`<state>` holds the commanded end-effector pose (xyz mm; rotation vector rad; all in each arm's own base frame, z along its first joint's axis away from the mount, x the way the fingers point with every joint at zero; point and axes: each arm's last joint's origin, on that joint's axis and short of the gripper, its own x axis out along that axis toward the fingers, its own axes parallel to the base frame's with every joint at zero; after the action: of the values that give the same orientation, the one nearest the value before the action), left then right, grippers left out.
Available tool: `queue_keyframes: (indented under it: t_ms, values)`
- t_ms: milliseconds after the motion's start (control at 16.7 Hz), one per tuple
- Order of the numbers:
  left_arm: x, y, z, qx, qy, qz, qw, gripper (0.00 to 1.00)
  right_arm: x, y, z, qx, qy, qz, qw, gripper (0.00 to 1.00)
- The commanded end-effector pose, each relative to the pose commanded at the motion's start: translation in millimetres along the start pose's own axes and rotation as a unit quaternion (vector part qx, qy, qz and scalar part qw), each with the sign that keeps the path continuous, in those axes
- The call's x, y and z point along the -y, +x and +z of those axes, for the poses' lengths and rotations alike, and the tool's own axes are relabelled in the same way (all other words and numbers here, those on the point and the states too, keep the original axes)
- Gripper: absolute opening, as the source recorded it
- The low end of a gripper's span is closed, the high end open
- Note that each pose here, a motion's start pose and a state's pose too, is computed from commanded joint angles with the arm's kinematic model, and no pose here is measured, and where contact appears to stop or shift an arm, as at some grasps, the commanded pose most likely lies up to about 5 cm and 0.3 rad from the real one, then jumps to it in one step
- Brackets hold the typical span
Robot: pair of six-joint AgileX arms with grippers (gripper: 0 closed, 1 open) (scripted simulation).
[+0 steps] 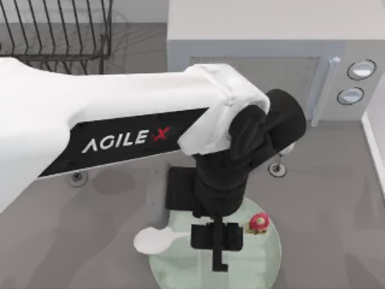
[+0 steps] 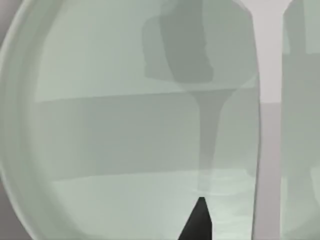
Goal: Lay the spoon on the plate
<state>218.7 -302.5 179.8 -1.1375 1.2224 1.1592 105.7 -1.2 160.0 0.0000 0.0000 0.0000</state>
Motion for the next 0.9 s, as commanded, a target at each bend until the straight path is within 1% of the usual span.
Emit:
queue_keyframes:
  t_ms: [300, 660, 900]
  values:
    - [-1, -3, 1, -0.003, 0.002, 0.001, 1.0, 0.0, 0, 0, 0, 0.0, 0.0, 0.0, 1.0, 1.0]
    - [-18, -13, 3, -0.007, 0.028, 0.017, 0.999, 0.0, 0, 0, 0, 0.0, 0.0, 0.0, 1.0, 1.0]
    - [-30, -20, 2, -0.013, 0.049, 0.022, 0.998, 0.0, 0, 0, 0, 0.0, 0.0, 0.0, 1.0, 1.0]
